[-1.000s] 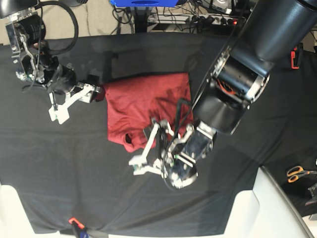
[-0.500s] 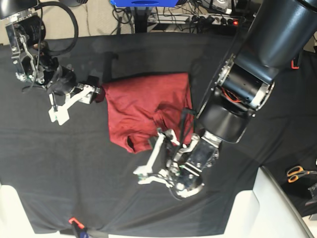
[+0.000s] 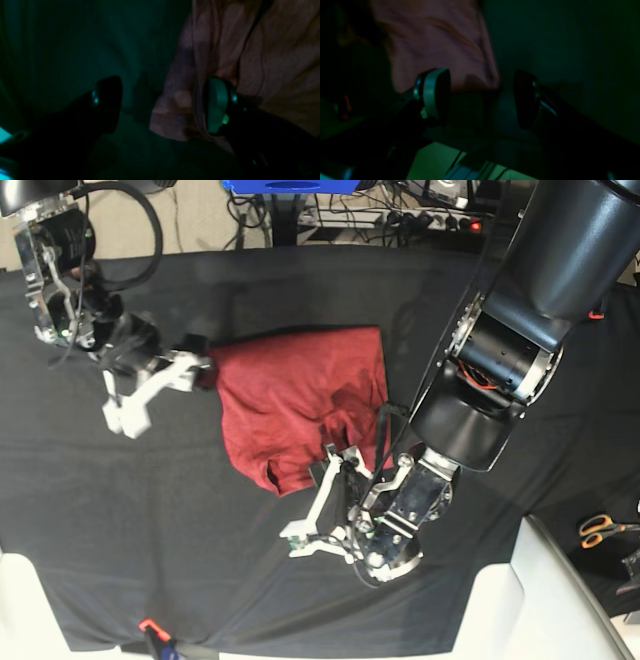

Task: Fold the T-shirt properly

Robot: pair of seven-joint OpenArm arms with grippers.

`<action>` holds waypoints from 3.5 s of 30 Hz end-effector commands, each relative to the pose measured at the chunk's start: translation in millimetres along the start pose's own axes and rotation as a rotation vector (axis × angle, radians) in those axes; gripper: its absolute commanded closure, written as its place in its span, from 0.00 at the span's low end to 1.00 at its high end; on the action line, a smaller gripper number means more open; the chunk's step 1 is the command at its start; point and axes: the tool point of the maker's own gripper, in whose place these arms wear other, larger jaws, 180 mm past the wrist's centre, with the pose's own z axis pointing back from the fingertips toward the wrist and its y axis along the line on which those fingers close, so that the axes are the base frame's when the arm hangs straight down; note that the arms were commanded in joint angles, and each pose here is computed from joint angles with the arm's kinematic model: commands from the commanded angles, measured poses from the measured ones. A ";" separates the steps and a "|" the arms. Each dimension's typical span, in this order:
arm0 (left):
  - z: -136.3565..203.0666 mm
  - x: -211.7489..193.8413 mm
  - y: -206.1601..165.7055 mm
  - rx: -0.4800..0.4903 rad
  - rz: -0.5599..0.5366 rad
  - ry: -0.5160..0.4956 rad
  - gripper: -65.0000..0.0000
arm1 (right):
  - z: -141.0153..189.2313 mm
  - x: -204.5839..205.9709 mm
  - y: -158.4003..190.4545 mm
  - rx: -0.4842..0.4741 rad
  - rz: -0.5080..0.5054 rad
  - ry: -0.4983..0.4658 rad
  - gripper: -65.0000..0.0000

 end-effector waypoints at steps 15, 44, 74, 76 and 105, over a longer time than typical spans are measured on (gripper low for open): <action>1.1 5.6 13.7 0.002 0.031 -0.037 0.30 | -9.2 29.9 75.6 0.158 0.212 0.062 0.44; 1.4 5.1 14.9 -0.002 0.044 -0.041 0.30 | -96.6 2.4 134.2 0.320 0.224 0.299 0.95; 1.4 6.4 14.1 -0.005 0.048 -0.045 0.30 | -127.0 32.2 137.5 0.294 0.148 0.204 0.95; 1.4 6.4 14.1 -0.005 0.048 -0.045 0.30 | -126.9 36.4 141.5 0.300 0.153 0.197 0.95; 72.4 -4.4 108.1 0.147 0.301 -0.189 0.31 | -140.6 73.4 177.7 0.324 0.159 0.137 0.95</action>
